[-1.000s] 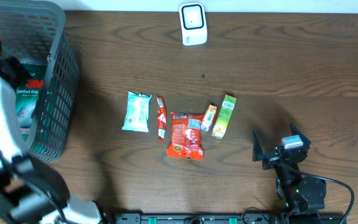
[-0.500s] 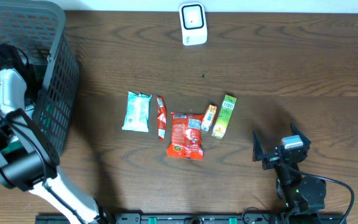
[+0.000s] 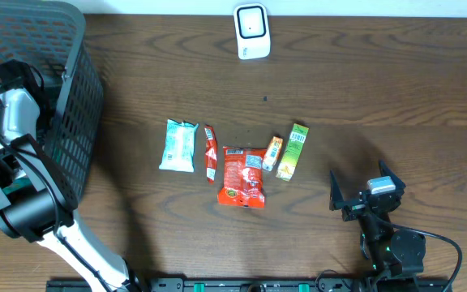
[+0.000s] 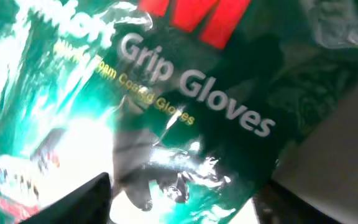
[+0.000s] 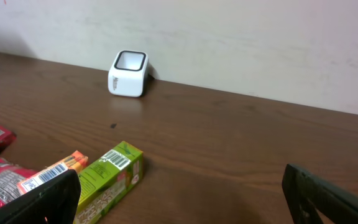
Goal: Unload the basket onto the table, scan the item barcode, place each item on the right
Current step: 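Grasp the green 3M gloves pack in the basket with the left gripper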
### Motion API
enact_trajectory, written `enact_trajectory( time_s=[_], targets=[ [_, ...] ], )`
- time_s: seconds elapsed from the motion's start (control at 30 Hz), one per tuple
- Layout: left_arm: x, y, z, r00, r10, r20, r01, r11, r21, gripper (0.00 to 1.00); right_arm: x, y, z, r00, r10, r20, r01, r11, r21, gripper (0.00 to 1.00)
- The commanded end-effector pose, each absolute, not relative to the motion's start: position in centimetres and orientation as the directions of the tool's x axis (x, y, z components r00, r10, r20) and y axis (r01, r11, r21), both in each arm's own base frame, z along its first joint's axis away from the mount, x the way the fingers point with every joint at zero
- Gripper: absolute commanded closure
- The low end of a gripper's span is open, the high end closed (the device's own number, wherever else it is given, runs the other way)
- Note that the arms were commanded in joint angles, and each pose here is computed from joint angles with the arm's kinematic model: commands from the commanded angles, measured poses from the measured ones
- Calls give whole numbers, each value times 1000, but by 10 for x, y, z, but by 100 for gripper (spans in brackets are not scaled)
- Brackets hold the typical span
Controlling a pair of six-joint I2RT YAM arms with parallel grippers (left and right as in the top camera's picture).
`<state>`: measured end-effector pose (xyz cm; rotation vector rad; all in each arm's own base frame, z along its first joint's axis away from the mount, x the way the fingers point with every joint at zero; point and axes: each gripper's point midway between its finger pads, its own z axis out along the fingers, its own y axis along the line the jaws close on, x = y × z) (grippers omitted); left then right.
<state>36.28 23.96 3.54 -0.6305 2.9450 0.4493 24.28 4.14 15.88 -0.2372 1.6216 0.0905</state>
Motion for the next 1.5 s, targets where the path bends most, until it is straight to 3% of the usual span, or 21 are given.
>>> enact_trajectory(
  time_s=[0.0, 0.13, 0.3, 0.57, 0.83, 1.13, 1.27, 1.47],
  targets=[
    [345, 262, 22, -882, -455, -125, -466, 799, 380, 34, 242, 43, 159, -49, -87, -995, -213, 974, -75, 1],
    [343, 269, 22, -867, -478, -142, -494, 783, 378, 50, 242, 43, 159, -49, -87, -995, -213, 974, -75, 1],
    [335, 283, 23, -839, -520, -160, -539, 755, 375, 57, 242, 43, 159, -49, -87, -995, -213, 974, -75, 1],
    [335, 293, 30, -816, -543, -197, -575, 730, 369, 91, 242, 43, 159, -49, -87, -995, -213, 974, -75, 1],
    [348, 297, 96, -744, -550, -380, -664, 672, 328, 93, 242, 43, 159, -49, -87, -995, -213, 974, -75, 1],
    [340, 288, 253, -457, -510, -729, -819, 562, 121, 93, 242, 43, 159, -49, -87, -995, -213, 974, -75, 1],
    [334, 270, 305, -365, -466, -806, -800, 600, 16, 93, 242, 43, 159, -49, -87, -995, -213, 974, -75, 1],
    [340, 208, 364, -292, -431, -854, -586, 786, -197, 93, 242, 43, 159, -49, -87, -995, -213, 974, -75, 1]
  ],
)
